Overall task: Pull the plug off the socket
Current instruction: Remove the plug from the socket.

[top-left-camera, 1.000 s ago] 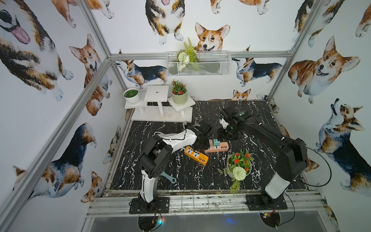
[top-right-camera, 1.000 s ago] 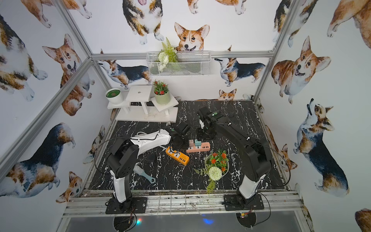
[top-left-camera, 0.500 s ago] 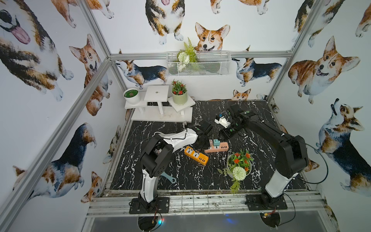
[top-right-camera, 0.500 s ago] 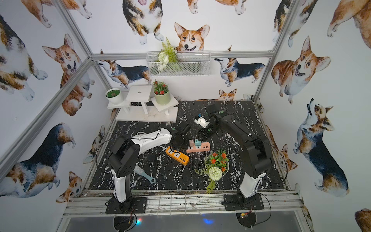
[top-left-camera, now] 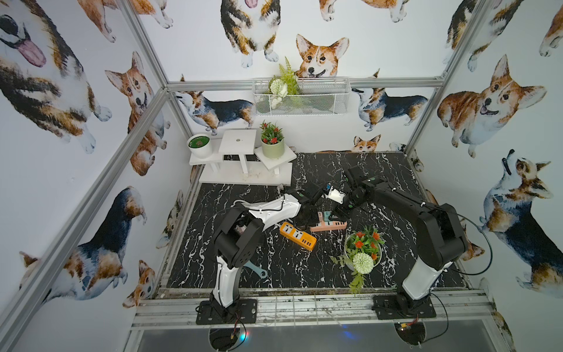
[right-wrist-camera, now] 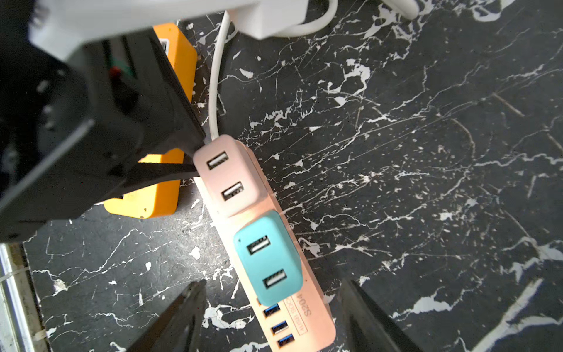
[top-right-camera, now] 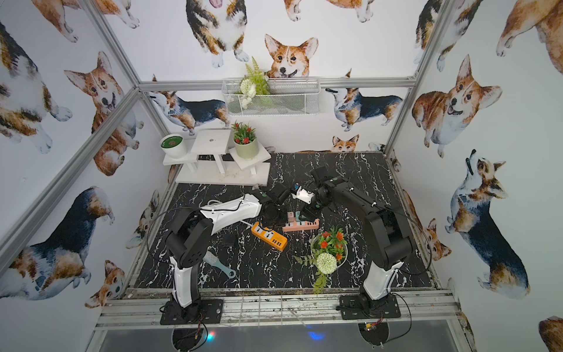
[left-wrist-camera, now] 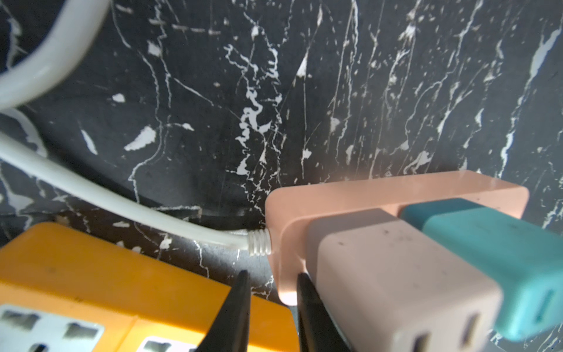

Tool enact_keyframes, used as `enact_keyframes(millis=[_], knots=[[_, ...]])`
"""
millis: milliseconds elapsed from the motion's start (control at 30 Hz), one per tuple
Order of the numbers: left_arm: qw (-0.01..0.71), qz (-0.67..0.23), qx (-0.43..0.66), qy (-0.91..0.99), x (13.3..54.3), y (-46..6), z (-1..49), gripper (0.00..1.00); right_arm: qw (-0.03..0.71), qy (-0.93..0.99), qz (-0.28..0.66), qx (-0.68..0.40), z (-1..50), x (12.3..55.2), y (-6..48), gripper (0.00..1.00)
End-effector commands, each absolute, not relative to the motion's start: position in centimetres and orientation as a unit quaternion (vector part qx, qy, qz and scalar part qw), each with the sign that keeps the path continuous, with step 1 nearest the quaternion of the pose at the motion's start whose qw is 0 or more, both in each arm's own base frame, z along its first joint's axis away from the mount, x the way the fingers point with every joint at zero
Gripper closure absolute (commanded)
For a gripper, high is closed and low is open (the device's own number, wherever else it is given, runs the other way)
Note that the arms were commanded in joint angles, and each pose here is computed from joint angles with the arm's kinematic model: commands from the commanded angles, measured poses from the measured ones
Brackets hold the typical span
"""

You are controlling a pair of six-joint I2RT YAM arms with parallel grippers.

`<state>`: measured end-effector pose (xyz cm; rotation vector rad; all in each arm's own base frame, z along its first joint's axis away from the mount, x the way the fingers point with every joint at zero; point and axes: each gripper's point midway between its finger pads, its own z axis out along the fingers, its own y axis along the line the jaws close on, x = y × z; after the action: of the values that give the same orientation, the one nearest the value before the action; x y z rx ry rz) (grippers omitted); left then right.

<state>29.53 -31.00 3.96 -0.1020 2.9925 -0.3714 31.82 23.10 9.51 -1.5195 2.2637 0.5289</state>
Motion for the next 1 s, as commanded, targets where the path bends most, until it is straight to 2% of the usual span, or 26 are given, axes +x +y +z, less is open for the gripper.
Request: enact_keyframes(millis=[0,267,433,500,567,700,967], knots=[[0.051,-0.067,-0.040,0.996,28.9,-28.8,2.1,0.72,0.199,0.769,0.192,-0.577,9.2,32.1,23.8,0.25],[0.046,-0.058,-0.041,0.996,28.7,-28.6,1.9,0.73,0.207,0.761,0.208,-0.579,7.8,34.1,25.0,0.32],[0.047,-0.058,-0.042,0.996,28.9,-28.7,2.1,0.73,0.201,0.756,0.212,-0.586,6.9,34.0,25.0,0.45],[0.047,-0.053,-0.042,0.997,29.0,-28.6,2.1,0.73,0.200,0.749,0.221,-0.592,7.1,33.7,25.2,0.46],[0.049,-0.047,-0.040,0.997,29.1,-28.5,2.1,0.73,0.197,0.748,0.215,-0.597,6.7,33.7,25.1,0.51],[0.058,-0.029,-0.038,0.997,29.9,-27.8,2.4,0.73,0.198,0.752,0.210,-0.593,6.3,33.7,24.7,0.67],[0.067,-0.028,-0.043,0.996,31.4,-27.4,2.9,0.73,0.196,0.759,0.210,-0.584,6.2,33.0,24.6,0.87]])
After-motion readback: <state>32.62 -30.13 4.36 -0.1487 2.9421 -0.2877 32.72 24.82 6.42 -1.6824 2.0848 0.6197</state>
